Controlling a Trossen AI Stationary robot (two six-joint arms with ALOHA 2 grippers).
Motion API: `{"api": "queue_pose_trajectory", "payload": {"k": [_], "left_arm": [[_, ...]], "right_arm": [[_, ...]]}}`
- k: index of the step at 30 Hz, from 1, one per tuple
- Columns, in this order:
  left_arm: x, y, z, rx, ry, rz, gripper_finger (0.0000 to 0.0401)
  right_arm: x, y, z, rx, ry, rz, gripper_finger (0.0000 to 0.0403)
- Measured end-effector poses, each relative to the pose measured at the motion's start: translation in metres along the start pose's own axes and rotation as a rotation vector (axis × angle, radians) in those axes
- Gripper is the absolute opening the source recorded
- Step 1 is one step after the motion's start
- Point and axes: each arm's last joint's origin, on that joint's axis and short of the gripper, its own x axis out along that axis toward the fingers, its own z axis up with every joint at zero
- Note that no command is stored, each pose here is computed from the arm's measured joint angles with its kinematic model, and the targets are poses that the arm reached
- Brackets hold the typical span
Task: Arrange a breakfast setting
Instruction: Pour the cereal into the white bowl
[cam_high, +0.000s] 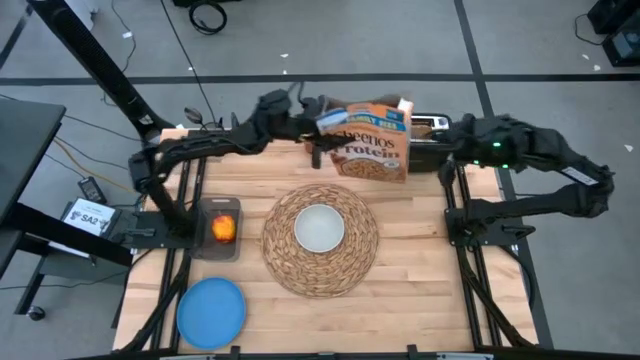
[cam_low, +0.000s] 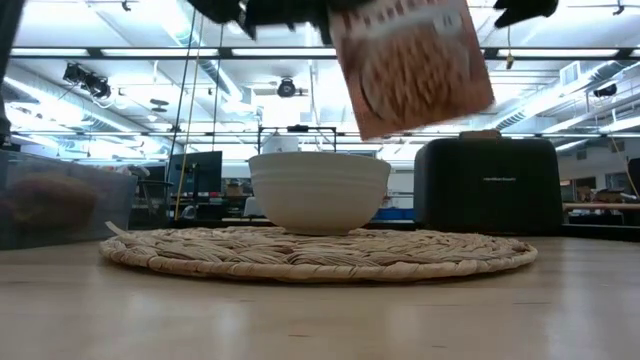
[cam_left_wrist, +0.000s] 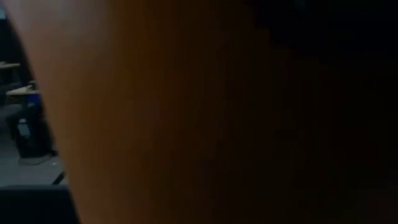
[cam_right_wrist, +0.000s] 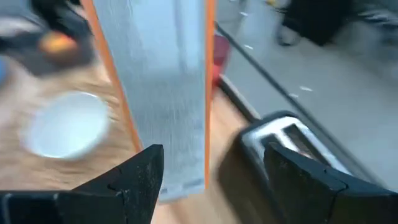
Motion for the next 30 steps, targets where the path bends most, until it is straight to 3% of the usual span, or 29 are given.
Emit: {"api": "queue_pose_trajectory", "payload": {"k": [5,10,15,22,30], "left_arm": [[-0.036,-0.023,0.06,-0.04,-0.135,0.01,0.0148],[-0.07,-0.038,0.106,-0.11,-0.311,0.11,0.0147],[-0.09,-0.052,0.128,-0.139,-0.406,0.196,0.0147],[-0.103,-0.071,0.144,-0.136,-0.471,0.191,0.0147],[-0.105,-0.074,0.149,-0.132,-0.527,0.221,0.0146]], "right_arm": [[-0.018,-0.001,-0.001,0.069,-0.112,0.148,0.0282],[-0.007,0.007,0.01,0.029,-0.311,0.283,0.0282],[0.024,0.019,0.02,-0.001,-0.578,0.363,0.0286],[0.061,0.029,0.034,0.032,-0.87,0.376,0.0332],[0.091,0.04,0.06,0.08,-1.072,0.489,0.0388]]}}
